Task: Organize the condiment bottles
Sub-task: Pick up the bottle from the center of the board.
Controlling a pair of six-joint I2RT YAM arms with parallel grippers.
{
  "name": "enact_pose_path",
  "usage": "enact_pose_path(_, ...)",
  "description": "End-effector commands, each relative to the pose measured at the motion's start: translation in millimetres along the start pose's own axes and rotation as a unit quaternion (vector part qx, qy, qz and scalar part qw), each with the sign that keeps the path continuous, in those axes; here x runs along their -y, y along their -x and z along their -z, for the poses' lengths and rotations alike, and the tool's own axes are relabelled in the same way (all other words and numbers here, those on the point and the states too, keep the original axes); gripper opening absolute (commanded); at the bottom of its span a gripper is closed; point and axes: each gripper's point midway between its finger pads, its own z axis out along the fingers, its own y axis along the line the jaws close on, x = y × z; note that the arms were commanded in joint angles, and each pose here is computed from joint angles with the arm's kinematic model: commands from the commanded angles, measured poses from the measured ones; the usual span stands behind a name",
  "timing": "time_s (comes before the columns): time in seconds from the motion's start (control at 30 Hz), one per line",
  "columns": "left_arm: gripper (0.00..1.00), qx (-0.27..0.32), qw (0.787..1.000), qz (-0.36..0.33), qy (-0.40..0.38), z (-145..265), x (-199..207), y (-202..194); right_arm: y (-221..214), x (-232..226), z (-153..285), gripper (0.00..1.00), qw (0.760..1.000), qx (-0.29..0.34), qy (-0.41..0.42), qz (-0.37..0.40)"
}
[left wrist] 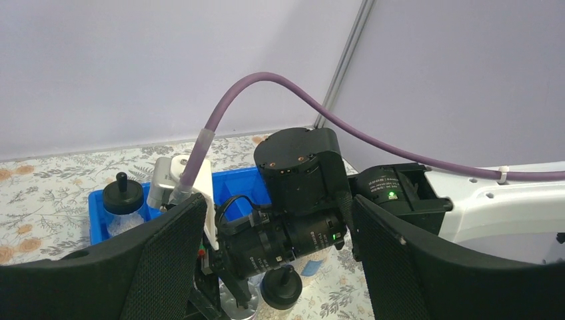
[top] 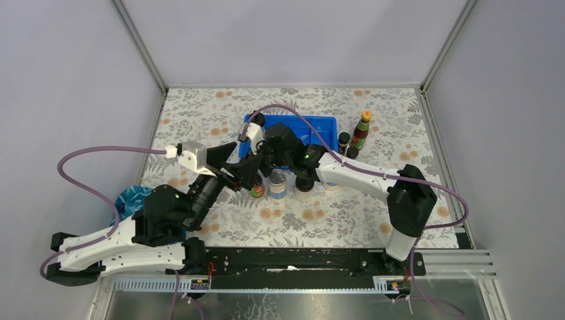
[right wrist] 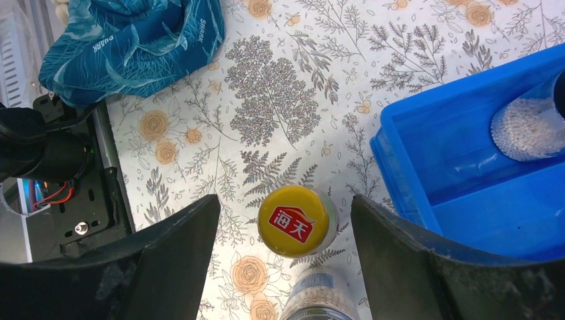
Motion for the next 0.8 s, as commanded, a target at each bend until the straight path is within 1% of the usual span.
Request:
enact_pose_path(0.0, 0.84, -0.004, 1.0, -0.015, -0.008, 2.4, 0.3, -4.0, 25.3, -7.2, -3.5, 0.79, 0.999, 0.031, 0.01, 0.019)
enact_pose_path(0.13, 0.84, -0.005, 1.0, -0.016, -0.008, 2.6, 0.1, -4.4, 22.4, -8.7, -7.0, 0.77, 0.999, 0.027, 0.012, 0.019)
enact_pose_path(0.23, 0.84, -0.005, 1.0, -0.016, -0.009, 2.7, 0.3, -4.7, 28.1, -8.3, -9.3, 0.75, 0.999, 0.04, 0.013, 0.023)
enact_pose_path(0.33, 0.84, -0.004, 1.0, -0.014, -0.009, 3.3, -0.2, -4.7, 26.5, -7.8, -11.4, 0.71, 0.999, 0.038, 0.014, 0.022)
enact_pose_path(0.47, 0.84, -0.003, 1.0, -0.013, -0.009, 4.1, -0.9, -4.3, 24.9, -9.1, -14.2, 0.63, 0.999, 0.036, 0.018, 0.021)
enact_pose_path(0.53, 0.84, -0.003, 1.0, -0.013, -0.009, 4.2, -1.1, -4.4, 24.3, -9.2, -15.0, 0.57, 0.999, 0.035, 0.02, 0.02)
enact_pose_path(0.63, 0.84, -0.004, 1.0, -0.014, -0.009, 4.1, -0.9, -5.4, 22.7, -8.9, -15.8, 0.52, 0.999, 0.032, 0.019, 0.02)
enact_pose_path(0.77, 0.84, -0.005, 1.0, -0.016, -0.01, 3.6, -0.2, -5.9, 18.9, -8.4, -17.1, 0.43, 0.999, 0.027, 0.019, 0.018)
